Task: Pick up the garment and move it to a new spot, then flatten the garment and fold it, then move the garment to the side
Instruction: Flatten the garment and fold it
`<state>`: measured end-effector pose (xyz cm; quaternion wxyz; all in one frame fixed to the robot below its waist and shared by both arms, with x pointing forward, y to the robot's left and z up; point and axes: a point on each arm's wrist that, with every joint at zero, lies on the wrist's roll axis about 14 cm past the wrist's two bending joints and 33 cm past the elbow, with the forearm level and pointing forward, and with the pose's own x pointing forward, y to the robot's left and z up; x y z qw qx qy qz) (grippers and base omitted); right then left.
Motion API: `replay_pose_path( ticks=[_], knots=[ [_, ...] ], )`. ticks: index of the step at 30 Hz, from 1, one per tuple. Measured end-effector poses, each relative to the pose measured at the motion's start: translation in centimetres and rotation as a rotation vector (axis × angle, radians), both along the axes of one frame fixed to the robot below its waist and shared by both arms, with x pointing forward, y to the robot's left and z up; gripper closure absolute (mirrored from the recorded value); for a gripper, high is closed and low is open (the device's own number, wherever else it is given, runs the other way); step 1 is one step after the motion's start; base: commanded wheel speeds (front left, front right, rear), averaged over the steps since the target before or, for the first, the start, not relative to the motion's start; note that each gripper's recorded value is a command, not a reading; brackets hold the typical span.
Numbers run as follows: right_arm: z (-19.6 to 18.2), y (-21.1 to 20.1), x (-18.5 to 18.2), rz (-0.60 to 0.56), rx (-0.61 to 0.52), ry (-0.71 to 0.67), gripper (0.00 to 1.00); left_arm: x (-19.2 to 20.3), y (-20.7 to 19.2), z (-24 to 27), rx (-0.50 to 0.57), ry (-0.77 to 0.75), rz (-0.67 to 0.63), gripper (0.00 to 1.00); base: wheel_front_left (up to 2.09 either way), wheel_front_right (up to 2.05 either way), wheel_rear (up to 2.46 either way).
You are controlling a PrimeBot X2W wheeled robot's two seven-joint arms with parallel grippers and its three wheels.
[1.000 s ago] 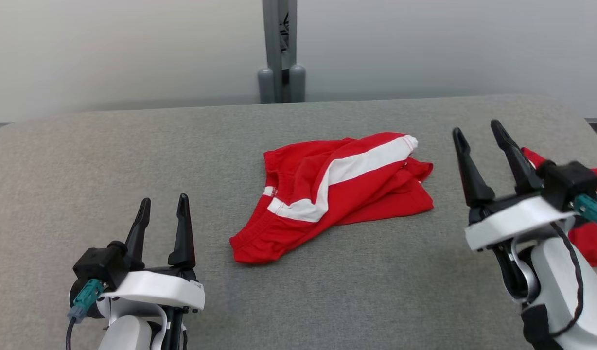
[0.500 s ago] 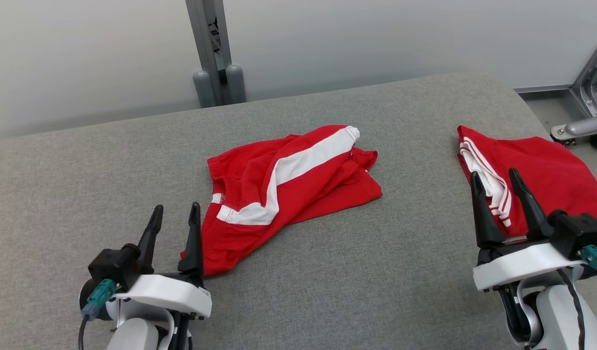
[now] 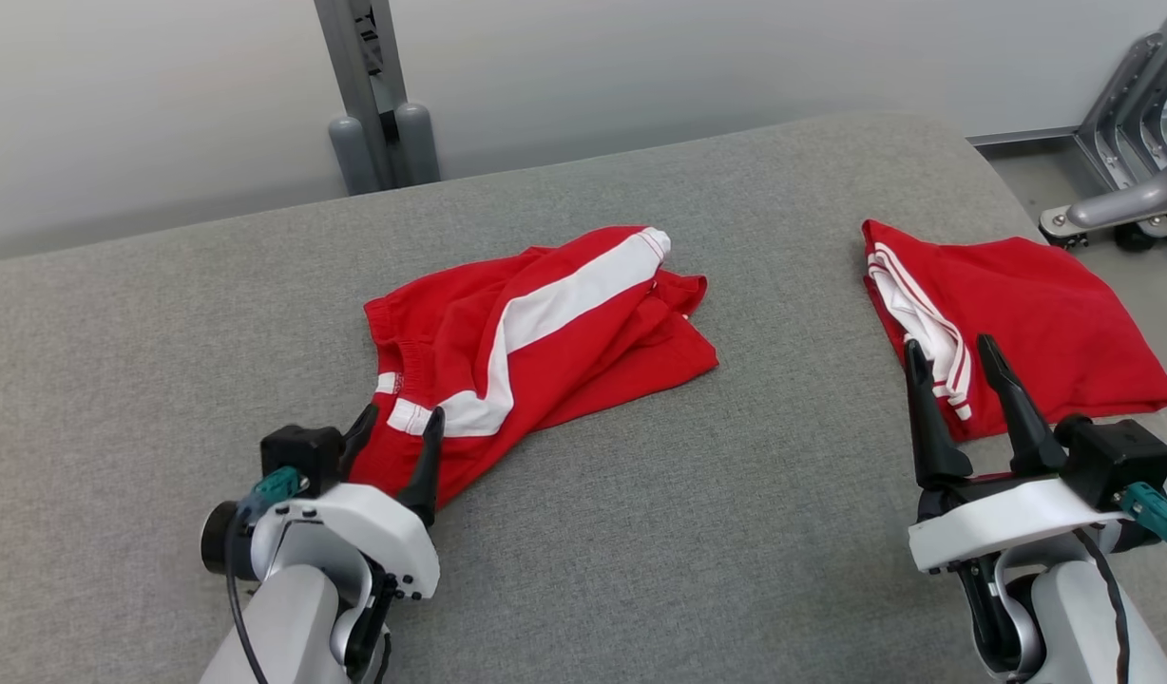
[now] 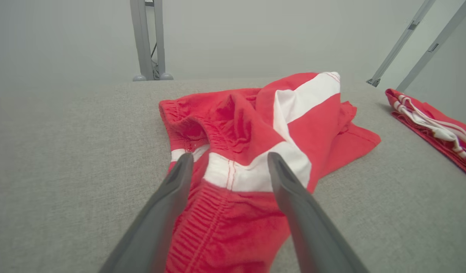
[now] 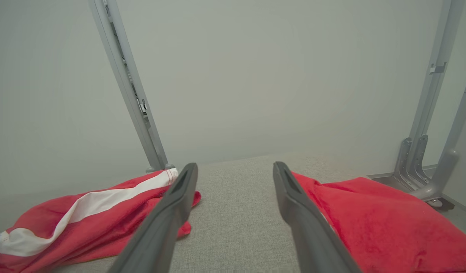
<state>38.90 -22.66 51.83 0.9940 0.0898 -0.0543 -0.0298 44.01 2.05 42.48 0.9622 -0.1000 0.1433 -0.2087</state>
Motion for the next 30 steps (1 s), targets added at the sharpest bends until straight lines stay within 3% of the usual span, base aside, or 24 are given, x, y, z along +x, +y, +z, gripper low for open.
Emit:
replay_pose_path(
  ticks=[11,12,13,18,30],
  knots=[
    [-0.7,-0.5,-0.3,-0.022,0.016,0.02,0.0,0.6,-0.9,-2.1,0.095,0.098,-0.086,0.01,0.0,0.0,0.0],
    [-0.7,-0.5,-0.3,-0.022,0.018,0.021,0.0,0.5,-1.0,-2.1,0.087,0.103,-0.091,0.9,0.0,0.0,0.0],
    [-0.8,-0.4,-0.3,-0.021,0.019,0.021,0.0,0.4,-1.0,-2.2,0.084,0.106,-0.092,1.0,0.0,0.0,0.0],
    [-0.8,-0.3,-0.2,-0.019,0.023,0.022,0.0,0.3,-1.1,-1.9,0.054,0.105,-0.091,1.0,0.0,0.0,0.0],
    [-1.2,1.5,1.2,0.044,0.018,0.034,0.0,2.4,1.3,4.1,-0.089,-0.11,0.029,1.0,0.0,0.0,0.0]
  ],
)
